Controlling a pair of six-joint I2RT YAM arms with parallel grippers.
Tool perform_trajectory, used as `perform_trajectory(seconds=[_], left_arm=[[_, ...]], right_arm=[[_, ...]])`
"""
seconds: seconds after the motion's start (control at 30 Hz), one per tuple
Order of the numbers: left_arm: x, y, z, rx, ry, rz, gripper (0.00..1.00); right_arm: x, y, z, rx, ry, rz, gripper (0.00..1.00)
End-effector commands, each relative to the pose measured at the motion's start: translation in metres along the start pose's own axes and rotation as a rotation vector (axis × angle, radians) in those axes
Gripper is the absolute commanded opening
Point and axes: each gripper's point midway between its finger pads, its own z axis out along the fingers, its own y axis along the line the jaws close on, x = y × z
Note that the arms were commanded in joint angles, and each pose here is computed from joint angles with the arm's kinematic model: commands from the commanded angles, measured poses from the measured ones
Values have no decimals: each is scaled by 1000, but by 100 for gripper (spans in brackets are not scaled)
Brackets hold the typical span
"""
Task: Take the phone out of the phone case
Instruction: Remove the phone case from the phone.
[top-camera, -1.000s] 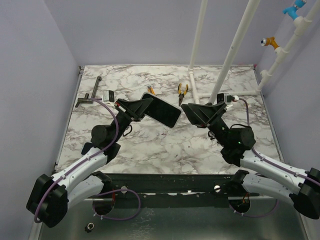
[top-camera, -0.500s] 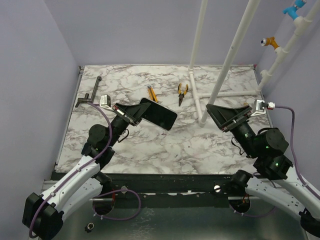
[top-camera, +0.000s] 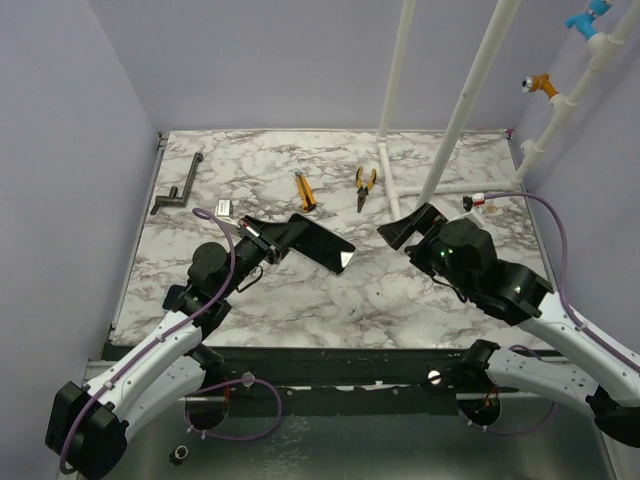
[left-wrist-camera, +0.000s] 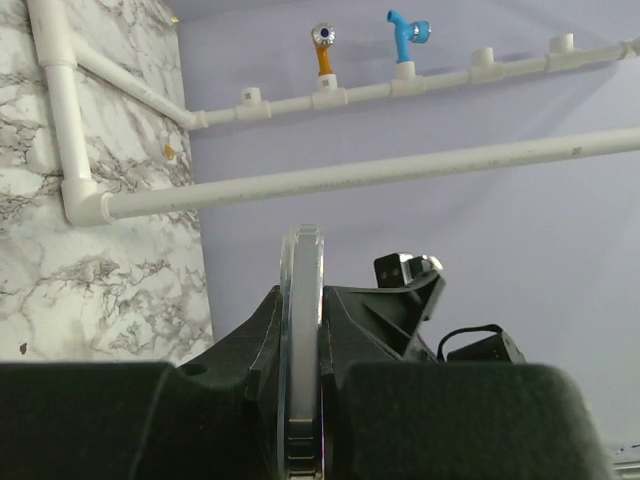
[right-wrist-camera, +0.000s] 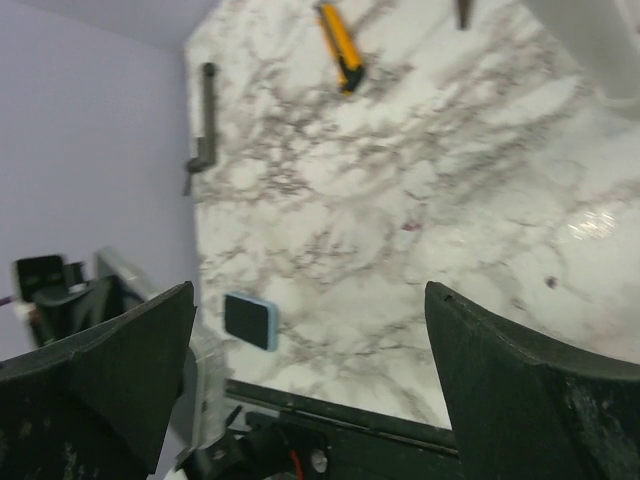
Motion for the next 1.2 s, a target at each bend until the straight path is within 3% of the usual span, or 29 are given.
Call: perform_trajectory(seconds=[0.0,0.17,0.23,0.53,0.67,1.17], left_arm=[[3,-16,-10,63,18,-7,0],[7,-19,-13,79,39,9,0],[8,-20,-15,85,42,14,0],[6,-20,-17,91,25,25,0],[5,-24,-17,98,25,24,0],[2,-25,-19,105,3,39,0]], right_arm=[[2,-49,-6,166,-29,-1,100],[-1,-6,-31,-282,-69,49,94],[2,1,-40,-345,-47,58,94],[50,42,-32,-429,234,-43,79],[56,53,-28,-469,259,-32,70],[66,49,-22,-462,292,-11,57]])
